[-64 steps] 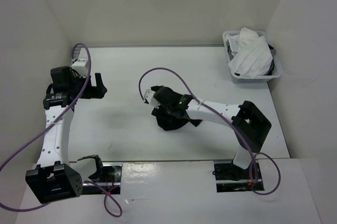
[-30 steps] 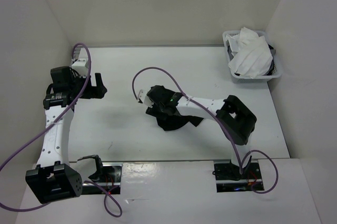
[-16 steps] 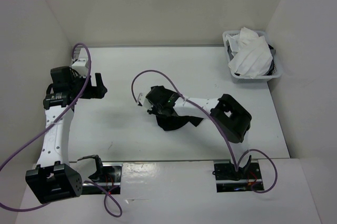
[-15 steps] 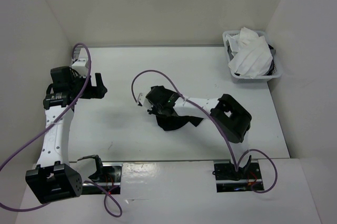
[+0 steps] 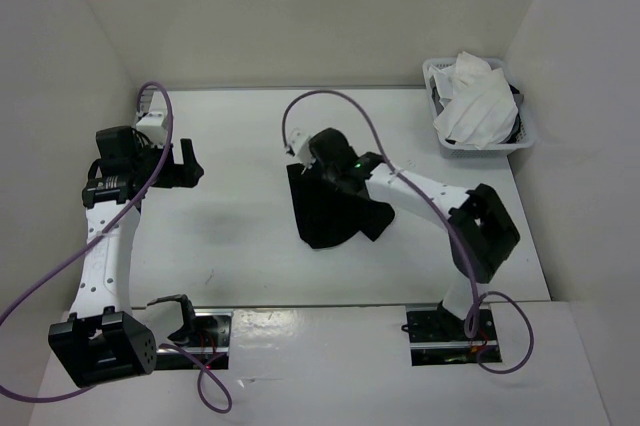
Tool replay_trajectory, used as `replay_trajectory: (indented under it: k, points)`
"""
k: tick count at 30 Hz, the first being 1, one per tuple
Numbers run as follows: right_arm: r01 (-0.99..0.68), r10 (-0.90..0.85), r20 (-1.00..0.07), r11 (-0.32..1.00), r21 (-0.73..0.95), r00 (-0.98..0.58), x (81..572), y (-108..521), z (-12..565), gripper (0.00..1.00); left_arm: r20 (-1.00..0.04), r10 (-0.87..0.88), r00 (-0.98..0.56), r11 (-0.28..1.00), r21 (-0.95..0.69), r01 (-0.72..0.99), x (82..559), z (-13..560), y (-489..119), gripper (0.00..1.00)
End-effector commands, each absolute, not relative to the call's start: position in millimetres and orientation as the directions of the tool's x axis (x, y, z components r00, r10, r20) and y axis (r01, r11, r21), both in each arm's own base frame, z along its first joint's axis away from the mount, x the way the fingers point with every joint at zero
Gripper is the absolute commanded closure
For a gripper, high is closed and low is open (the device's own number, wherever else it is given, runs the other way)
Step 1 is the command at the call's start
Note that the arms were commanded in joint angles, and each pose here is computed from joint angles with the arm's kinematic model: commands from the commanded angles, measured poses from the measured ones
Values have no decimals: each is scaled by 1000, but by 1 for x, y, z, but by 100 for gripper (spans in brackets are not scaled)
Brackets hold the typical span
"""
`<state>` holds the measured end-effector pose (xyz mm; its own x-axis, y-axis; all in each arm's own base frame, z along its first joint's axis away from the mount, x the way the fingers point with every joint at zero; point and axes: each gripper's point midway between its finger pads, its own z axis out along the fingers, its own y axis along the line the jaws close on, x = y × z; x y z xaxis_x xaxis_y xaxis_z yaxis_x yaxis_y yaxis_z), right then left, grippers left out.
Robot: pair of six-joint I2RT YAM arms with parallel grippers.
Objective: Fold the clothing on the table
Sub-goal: Flatten the skirt out
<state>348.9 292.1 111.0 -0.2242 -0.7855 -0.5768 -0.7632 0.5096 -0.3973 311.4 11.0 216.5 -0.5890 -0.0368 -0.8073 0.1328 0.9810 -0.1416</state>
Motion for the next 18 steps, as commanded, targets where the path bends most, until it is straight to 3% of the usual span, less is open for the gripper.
replay_trajectory:
  k: [1,10,18]
  points:
    - [-627,-675,-703,653,-426,-225,390,264,178,100,-826,-11,-563,978,-127,167,313,222,9,1]
    - [-428,-599,-732,784,-451,-326,442,179,179,100,-828,-3,-561,976,-125,180,313,222,8,1]
    - [-342,-561,-729,825,-451,-392,475,137,166,100,-830,6,-558,974,-122,192,313,222,7,1]
